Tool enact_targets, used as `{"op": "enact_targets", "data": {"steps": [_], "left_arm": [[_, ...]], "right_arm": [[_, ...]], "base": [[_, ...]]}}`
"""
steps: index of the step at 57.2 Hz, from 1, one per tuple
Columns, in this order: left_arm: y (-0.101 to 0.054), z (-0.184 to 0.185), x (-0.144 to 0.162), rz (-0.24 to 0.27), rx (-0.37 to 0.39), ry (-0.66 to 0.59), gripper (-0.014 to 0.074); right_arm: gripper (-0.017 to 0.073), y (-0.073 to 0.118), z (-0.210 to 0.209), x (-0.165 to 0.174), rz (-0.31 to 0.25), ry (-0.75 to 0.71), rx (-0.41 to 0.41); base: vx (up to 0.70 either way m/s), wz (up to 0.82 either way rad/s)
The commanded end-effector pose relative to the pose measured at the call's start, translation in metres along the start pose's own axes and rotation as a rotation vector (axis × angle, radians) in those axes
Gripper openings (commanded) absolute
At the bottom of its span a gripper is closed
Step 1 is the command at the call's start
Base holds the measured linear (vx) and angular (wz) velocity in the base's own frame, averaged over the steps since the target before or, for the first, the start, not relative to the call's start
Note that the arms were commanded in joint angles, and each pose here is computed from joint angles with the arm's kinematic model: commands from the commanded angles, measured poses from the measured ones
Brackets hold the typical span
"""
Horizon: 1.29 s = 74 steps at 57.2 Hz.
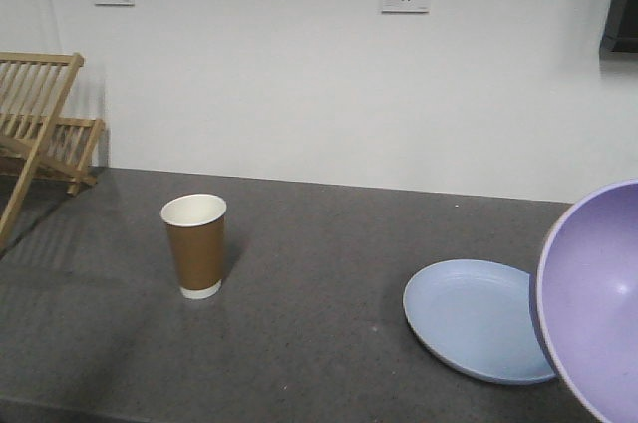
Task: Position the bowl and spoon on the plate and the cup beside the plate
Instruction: 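Drive the base along the counter to the paper cup and blue plate, then lower the lavender bowl onto the blue plate and open the right gripper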
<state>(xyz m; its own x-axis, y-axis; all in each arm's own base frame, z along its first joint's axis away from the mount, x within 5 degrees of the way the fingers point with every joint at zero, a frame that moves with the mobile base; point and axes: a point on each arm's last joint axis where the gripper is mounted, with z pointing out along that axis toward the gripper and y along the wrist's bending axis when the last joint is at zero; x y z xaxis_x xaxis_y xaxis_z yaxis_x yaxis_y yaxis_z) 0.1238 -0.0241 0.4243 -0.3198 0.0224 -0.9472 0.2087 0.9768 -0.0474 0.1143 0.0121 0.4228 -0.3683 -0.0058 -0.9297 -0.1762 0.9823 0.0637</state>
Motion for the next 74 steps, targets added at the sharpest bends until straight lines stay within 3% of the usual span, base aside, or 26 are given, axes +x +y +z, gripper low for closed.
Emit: {"op": "enact_targets", "data": {"steps": [1,39,74], "left_arm": [[-0.0009,-0.004,-0.0132,-0.014,0.004,-0.103,0.0],[-0.0009,-0.004,-0.0132,-0.014,0.004,-0.103,0.0],[-0.0009,-0.004,-0.0132,-0.014,0.004,-0.103,0.0]], "right_arm": [[-0.0008,0.0004,-0.0053,-0.0142,-0.001,-0.105,0.011],[-0.0008,0.0004,-0.0053,-0.0142,0.002,-0.105,0.011],[-0.0008,0.0002,-0.0047,-0.0142,0.002,-0.103,0.011]], "base": [[0.34,-0.27],[0.25,-0.19],[0.04,0.01]]}}
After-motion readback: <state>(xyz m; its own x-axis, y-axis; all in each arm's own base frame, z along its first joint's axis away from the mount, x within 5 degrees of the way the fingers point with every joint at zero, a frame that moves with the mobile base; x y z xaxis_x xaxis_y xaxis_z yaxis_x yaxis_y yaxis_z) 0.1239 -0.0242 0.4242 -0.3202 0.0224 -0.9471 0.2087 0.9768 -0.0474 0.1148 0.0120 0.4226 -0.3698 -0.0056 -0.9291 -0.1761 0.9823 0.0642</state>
